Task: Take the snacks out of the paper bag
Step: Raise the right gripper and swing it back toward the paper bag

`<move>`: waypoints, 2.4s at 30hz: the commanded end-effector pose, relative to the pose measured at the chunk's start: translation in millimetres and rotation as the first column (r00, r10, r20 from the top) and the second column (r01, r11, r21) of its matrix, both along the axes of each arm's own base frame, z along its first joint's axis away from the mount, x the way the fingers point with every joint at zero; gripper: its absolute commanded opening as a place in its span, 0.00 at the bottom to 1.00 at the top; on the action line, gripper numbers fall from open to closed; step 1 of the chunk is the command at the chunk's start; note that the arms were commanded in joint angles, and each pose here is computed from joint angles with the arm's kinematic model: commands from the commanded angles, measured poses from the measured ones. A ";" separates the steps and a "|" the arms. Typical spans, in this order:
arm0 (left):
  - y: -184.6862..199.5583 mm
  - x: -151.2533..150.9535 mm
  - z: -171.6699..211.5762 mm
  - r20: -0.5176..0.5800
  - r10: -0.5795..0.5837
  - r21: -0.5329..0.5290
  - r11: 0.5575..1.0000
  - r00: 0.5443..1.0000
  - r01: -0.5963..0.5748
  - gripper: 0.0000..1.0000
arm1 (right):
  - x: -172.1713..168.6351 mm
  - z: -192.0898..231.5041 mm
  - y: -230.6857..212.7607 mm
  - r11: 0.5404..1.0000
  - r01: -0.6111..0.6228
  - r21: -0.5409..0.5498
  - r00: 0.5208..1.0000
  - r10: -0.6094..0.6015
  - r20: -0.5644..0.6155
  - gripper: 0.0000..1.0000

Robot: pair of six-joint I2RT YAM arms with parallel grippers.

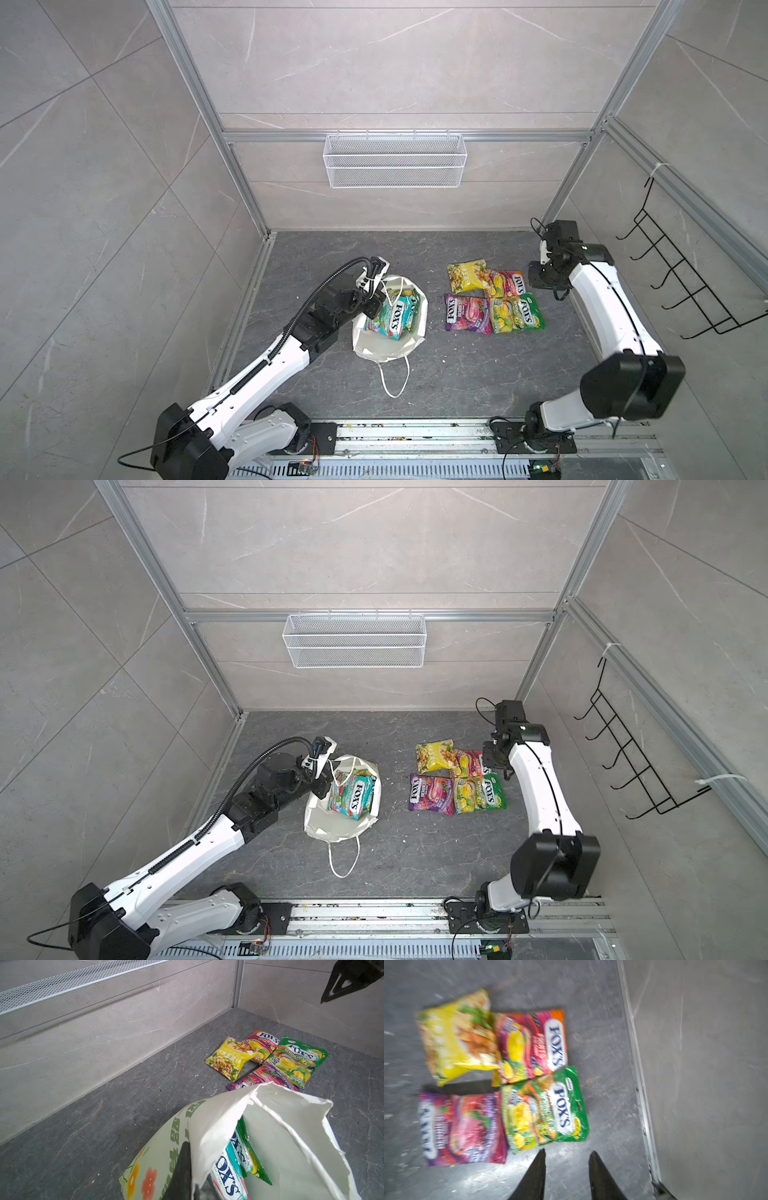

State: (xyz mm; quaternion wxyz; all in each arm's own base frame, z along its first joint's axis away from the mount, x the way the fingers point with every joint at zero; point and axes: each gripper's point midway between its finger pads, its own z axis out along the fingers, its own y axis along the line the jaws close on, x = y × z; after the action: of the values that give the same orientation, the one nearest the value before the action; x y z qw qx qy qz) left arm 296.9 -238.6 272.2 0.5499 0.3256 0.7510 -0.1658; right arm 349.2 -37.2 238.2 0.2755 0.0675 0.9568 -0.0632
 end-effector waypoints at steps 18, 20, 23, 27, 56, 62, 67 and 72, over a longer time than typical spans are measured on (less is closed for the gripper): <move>-6.2 -47.7 30.2 0.113 -0.218 -0.008 0.975 0.970 0.220 0.00 | -79.2 -123.1 243.4 0.809 -0.204 0.552 0.956 0.286 -0.065 0.04; -5.0 -49.3 30.2 0.117 -0.218 -0.011 0.975 0.969 0.221 0.00 | -84.4 -136.9 262.7 0.801 -0.188 0.568 0.951 0.294 -0.100 0.03; -5.3 -52.1 25.7 0.109 -0.229 -0.011 0.973 0.967 0.232 0.00 | -84.1 -151.1 287.4 0.787 -0.146 0.600 0.954 0.272 -0.124 0.03; -4.3 -54.0 19.0 0.099 -0.227 -0.019 0.973 0.969 0.230 0.00 | -72.6 -165.6 314.7 0.752 -0.090 0.653 0.961 0.237 -0.141 0.03; 17.0 -51.4 9.1 0.181 -0.112 -0.058 0.991 0.977 0.125 0.00 | 33.7 -195.7 382.8 0.601 0.009 0.799 0.995 0.072 -0.066 0.04; 17.2 -49.2 -10.1 0.145 -0.107 -0.037 0.993 0.984 0.114 0.00 | 68.5 -186.7 394.9 0.579 -0.039 0.815 0.996 0.088 -0.015 0.04; 12.1 -51.4 -20.2 0.103 -0.136 -0.035 0.990 0.985 0.140 0.00 | 80.1 -162.8 385.0 0.613 -0.109 0.782 0.991 0.124 0.042 0.05; 10.0 -55.2 -22.0 0.086 -0.156 -0.039 0.986 0.984 0.160 0.00 | 75.5 -118.5 353.7 0.722 -0.203 0.661 0.979 0.167 0.119 0.11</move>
State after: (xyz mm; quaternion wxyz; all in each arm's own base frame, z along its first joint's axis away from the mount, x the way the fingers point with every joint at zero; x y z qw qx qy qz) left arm 246.0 -220.6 236.1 0.5612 0.3749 0.7138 -0.1868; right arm 427.2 329.9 69.7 0.2164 0.1181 0.9064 0.3431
